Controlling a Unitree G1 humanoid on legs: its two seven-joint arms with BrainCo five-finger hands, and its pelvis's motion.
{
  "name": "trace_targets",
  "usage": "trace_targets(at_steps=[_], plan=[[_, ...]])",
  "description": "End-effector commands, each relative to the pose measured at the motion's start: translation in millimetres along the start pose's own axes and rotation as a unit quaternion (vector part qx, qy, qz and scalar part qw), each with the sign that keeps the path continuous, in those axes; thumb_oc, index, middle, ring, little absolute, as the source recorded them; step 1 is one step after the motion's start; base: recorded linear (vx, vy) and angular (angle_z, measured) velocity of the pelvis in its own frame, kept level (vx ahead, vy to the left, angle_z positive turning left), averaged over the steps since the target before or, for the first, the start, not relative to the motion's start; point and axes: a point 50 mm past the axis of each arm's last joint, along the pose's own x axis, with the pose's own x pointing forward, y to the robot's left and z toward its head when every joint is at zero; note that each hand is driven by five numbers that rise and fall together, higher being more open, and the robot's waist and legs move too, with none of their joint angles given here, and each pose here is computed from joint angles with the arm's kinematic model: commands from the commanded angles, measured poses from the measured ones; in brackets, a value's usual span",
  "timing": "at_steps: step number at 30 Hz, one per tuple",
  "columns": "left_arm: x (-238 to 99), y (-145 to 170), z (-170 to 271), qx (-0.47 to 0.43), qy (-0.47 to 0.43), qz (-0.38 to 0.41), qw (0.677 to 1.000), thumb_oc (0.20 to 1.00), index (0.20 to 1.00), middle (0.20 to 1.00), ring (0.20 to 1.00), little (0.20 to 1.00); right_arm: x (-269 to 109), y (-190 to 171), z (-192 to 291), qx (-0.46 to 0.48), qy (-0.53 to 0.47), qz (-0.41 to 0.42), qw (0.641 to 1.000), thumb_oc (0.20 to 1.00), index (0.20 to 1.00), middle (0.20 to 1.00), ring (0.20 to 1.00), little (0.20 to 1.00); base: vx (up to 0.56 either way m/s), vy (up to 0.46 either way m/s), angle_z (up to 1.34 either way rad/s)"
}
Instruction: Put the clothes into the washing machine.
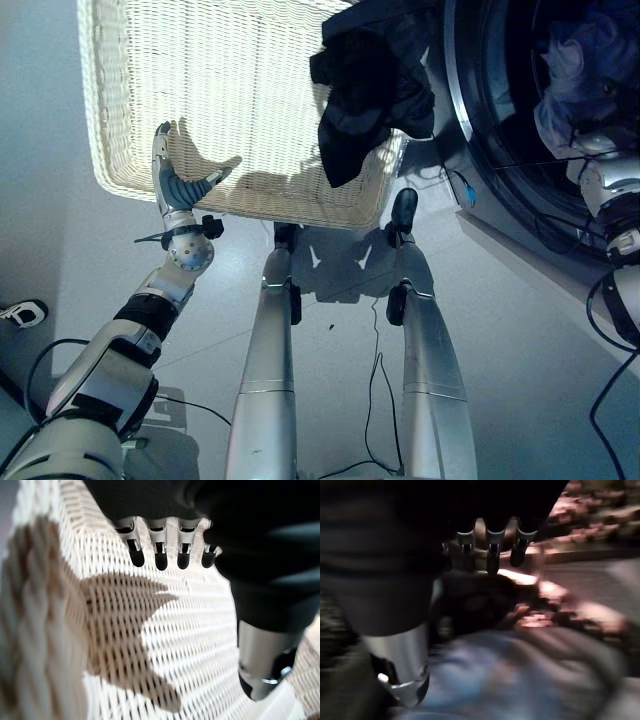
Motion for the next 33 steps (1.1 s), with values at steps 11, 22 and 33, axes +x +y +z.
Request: trace_targets(at_steps=[11, 22, 33], plan=[[1, -5, 9, -0.03, -0.011, 0.036, 0.999, 1.0, 1.0, 1.0, 1.0, 1.0, -42, 0, 43, 0.017, -0.257, 0.054, 0.965, 1.0, 1.0, 1.0, 1.0, 1.0, 0.0, 0.0, 0.0], [-3, -15, 14, -0.042, -0.007, 0.06, 0.997, 1.0, 1.0, 1.0, 1.0, 1.0, -105, 17, 24, 0.026, -0.325, 0.164, 0.931, 1.0, 1.0, 1.0, 1.0, 1.0, 0.0, 0.0, -0.01], [0, -22, 22, -0.058, 0.003, 0.066, 0.996, 1.0, 1.0, 1.0, 1.0, 1.0, -163, 24, 60, 0.032, -0.514, 0.231, 0.825, 1.0, 1.0, 1.0, 1.0, 1.0, 0.0, -0.012, 0.0]])
